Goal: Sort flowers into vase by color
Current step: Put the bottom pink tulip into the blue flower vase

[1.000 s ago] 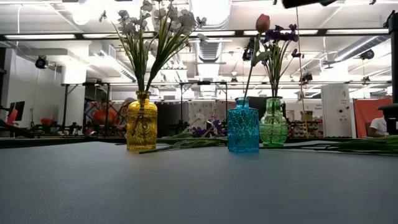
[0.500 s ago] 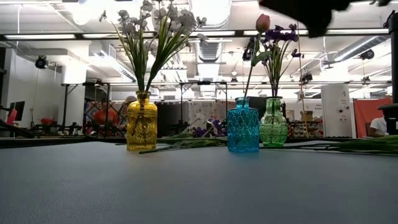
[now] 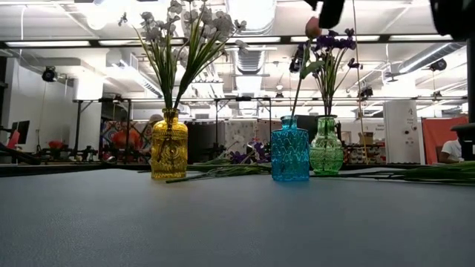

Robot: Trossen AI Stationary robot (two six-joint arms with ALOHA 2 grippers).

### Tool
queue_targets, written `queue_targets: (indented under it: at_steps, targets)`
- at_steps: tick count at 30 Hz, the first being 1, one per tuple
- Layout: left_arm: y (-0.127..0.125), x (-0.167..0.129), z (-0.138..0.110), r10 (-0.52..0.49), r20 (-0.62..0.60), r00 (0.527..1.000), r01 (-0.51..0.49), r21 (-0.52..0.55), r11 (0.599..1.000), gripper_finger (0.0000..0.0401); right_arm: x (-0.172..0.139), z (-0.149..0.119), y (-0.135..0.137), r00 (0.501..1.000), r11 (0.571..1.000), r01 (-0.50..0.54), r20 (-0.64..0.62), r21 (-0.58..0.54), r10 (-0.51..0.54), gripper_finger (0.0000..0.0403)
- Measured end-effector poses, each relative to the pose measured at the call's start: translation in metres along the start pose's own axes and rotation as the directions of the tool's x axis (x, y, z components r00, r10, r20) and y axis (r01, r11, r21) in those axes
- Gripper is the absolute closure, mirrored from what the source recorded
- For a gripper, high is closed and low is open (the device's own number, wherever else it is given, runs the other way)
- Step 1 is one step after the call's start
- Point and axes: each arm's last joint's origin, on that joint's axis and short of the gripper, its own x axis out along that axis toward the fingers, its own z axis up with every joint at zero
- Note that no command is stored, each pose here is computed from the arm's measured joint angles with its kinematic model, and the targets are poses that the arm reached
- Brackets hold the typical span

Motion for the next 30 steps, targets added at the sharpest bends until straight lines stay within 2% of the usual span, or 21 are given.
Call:
queue_targets:
  at_steps: [6,11,25,30]
  targets:
    - [0.0,0.001,0.001,0.0,0.001,1.0,0.0,-0.013,1.0,0.0401,0.012,0.006,-0.001,0.997,0.998,-0.056,0.044,0.017,0.055,0.0207]
    - [0.0,0.003,0.001,0.004,0.0,1.0,-0.004,-0.015,1.0,0.0401,0.018,0.008,-0.003,0.998,0.999,-0.046,0.054,0.019,0.045,0.0234]
    - [0.0,0.003,0.001,0.007,0.001,1.0,-0.007,-0.015,1.0,0.0401,0.025,0.007,-0.01,0.998,0.999,-0.028,0.05,0.035,0.026,0.0385]
    - [0.0,0.003,0.001,0.009,0.003,1.0,-0.009,-0.022,1.0,0.0386,0.025,0.01,-0.01,0.999,1.0,-0.023,0.039,0.015,0.022,0.0386]
